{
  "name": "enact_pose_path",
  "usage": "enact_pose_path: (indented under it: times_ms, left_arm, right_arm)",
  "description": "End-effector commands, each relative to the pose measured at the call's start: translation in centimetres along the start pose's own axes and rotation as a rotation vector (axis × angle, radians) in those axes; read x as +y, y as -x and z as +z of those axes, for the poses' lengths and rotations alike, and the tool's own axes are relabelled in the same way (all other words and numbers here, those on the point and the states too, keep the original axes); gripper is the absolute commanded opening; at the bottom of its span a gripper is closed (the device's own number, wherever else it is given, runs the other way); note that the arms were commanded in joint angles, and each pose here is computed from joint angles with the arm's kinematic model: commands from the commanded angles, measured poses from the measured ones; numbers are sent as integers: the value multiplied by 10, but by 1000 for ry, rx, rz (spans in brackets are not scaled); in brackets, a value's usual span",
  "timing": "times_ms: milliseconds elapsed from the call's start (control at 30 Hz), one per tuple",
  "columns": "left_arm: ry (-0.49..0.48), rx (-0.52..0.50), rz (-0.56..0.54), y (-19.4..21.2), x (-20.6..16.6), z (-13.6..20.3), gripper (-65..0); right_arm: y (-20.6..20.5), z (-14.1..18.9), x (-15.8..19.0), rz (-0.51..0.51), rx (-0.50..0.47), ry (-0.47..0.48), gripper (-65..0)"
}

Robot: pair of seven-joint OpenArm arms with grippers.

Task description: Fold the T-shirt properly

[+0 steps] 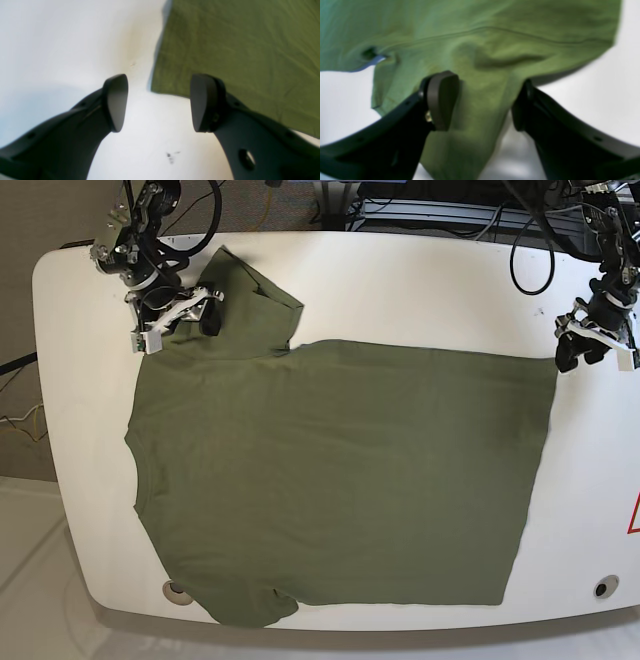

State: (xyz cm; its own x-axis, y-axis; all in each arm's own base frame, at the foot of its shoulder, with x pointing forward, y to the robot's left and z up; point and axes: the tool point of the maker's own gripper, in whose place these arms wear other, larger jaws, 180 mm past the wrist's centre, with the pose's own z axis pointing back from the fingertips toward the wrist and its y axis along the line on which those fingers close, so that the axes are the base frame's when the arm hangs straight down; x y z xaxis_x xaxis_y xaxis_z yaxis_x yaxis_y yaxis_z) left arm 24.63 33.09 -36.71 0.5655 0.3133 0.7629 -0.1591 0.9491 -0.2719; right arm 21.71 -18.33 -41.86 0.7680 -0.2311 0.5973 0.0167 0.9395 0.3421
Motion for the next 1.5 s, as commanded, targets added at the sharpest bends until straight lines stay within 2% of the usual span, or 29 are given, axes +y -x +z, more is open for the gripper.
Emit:
enact_pose_path:
  times_ms: [0, 167, 533, 833, 900, 1233, 1467]
  left_arm:
    - [13, -44, -19, -17, -2, 2, -280]
    - [14, -46, -22, -18, -2, 2, -280]
    - [18, -47, -32, -20, -5, 3, -279]
    - [17, -39, -15, -20, -1, -4, -279]
    - [-6, -11, 25, -13, 12, -12, -277]
    - [-34, 44, 119, -1, 32, -32, -274]
    - [-28, 50, 136, -2, 31, -39, -272]
  right_arm:
    - [-1, 2, -6, 24, 21, 21, -305]
    - [-3, 0, -4, 33, 23, 16, -315]
    - [-11, -4, -3, 47, 13, 7, -650]
    - [-10, -4, -4, 46, 13, 12, -650]
    - [-9, -5, -3, 53, 22, 11, -650]
    - [-8, -5, -4, 52, 28, 12, -650]
    - [-8, -5, -4, 52, 28, 13, -650]
